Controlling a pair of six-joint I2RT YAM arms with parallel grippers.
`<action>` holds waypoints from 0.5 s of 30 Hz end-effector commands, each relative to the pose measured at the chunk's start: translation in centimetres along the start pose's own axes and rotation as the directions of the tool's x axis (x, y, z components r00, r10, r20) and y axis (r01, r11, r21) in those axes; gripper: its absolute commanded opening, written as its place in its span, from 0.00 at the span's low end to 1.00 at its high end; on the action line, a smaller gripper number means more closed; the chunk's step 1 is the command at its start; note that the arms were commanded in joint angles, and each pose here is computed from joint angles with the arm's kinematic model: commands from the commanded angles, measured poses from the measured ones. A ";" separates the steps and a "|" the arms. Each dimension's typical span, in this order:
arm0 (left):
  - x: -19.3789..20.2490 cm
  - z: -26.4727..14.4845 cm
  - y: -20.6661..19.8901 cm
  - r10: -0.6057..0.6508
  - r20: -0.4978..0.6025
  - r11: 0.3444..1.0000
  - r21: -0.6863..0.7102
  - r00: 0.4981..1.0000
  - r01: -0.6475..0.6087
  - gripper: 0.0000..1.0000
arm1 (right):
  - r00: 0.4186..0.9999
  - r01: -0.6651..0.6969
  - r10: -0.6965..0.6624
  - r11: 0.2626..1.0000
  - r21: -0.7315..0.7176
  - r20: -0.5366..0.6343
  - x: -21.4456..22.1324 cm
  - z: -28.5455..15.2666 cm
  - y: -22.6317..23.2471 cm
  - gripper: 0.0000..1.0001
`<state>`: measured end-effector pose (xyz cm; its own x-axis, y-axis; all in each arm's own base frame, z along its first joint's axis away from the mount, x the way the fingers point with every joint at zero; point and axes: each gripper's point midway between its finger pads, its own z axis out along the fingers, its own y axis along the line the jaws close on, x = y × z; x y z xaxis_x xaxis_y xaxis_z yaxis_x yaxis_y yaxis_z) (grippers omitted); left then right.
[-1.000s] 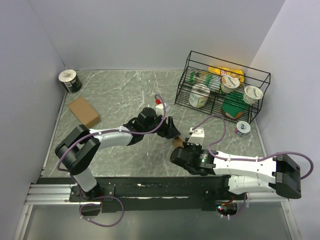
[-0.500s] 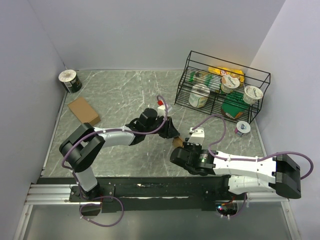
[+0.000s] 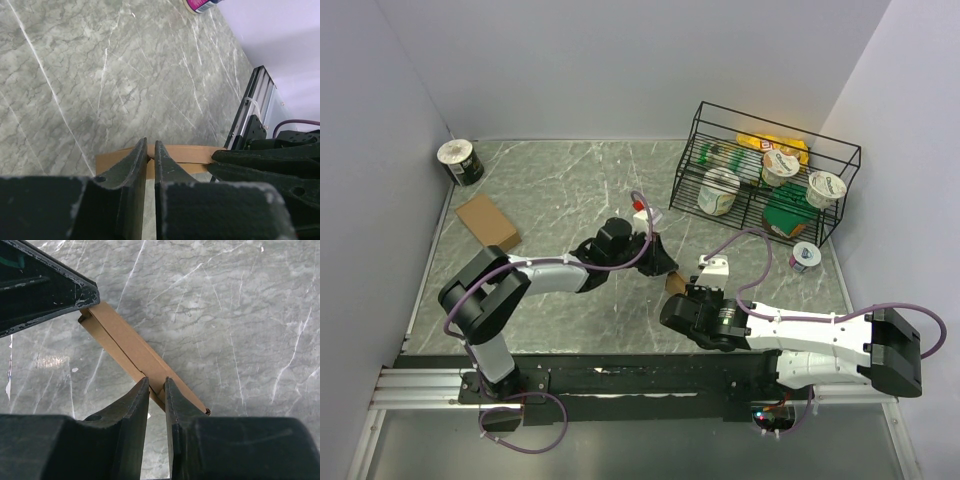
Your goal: Fold the paper box
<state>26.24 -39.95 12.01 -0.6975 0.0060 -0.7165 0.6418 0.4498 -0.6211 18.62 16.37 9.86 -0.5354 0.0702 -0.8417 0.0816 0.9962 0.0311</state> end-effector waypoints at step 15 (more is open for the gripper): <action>4.7 -1.6 1.8 -0.029 -0.068 0.999 -0.020 0.997 0.028 0.09 | 0.983 0.141 -0.132 0.988 0.065 -0.125 3.8 0.0 -3.2 0.28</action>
<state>25.64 -39.27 11.77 -0.6678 -0.0309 -0.7437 0.6659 0.4217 -0.6154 18.61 16.26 9.74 -0.5344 0.0679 -0.8425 0.0840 0.9961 0.0269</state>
